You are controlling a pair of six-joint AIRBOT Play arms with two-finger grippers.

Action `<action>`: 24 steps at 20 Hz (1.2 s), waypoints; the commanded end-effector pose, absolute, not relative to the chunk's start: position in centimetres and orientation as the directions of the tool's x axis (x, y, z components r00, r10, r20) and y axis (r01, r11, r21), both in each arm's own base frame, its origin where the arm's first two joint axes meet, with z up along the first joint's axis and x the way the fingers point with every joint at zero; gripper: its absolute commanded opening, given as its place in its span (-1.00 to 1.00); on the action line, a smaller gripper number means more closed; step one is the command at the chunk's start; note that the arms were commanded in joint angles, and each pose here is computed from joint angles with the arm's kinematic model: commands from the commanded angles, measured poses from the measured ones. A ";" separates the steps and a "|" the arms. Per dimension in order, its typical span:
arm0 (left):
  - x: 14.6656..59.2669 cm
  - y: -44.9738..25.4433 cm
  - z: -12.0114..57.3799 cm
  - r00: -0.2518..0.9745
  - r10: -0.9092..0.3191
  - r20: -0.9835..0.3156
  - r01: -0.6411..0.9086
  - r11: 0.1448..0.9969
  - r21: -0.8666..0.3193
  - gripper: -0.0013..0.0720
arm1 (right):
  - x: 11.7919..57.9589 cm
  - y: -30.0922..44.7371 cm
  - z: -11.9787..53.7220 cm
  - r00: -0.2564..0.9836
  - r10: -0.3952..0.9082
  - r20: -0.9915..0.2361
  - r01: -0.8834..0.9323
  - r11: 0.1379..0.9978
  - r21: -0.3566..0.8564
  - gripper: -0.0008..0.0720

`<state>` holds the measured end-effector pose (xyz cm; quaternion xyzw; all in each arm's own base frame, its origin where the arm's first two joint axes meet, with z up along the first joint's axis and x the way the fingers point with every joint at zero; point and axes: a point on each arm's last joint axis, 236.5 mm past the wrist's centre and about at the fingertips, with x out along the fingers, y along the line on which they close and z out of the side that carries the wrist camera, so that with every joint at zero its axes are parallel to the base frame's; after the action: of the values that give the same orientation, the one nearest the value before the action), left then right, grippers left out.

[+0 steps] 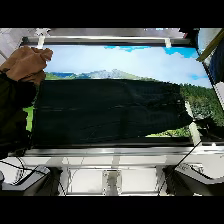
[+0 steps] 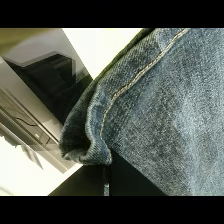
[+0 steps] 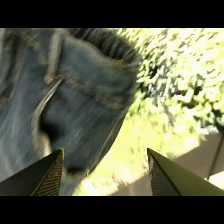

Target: Fold the clothes and pants, and hang the long-sleeved shirts on hangers.

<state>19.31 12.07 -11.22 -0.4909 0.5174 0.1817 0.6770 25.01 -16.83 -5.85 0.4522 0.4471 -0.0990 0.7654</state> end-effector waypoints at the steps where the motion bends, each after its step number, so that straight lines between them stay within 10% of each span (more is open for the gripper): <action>1: 19.3 12.2 -11.3 0.398 -0.255 -0.881 -0.749 0.465 -0.473 -0.92 | 26.2 -16.6 -8.1 0.630 0.252 -0.734 0.566 0.497 0.657 0.55; 9: 19.3 12.2 -11.3 0.398 -0.256 -0.881 -0.749 0.464 -0.473 -0.92 | 29.7 -13.7 -10.7 0.618 0.322 -0.717 0.514 0.525 0.679 0.53; 13: 18.8 12.4 -11.2 0.371 -0.256 -0.893 -0.737 0.504 -0.451 -0.93 | 29.6 -12.5 -10.1 0.614 0.374 -0.695 0.487 0.513 0.707 -0.87; 24: 25.2 18.0 4.5 0.532 0.000 -0.847 -0.588 0.720 -0.369 -0.93 | 31.1 -9.3 5.0 0.632 0.488 -0.602 0.314 0.549 0.775 -0.88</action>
<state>22.96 17.67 -0.04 -0.3549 0.4814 0.1796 0.7811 30.43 -9.84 1.45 0.4651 0.4309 0.0624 0.7708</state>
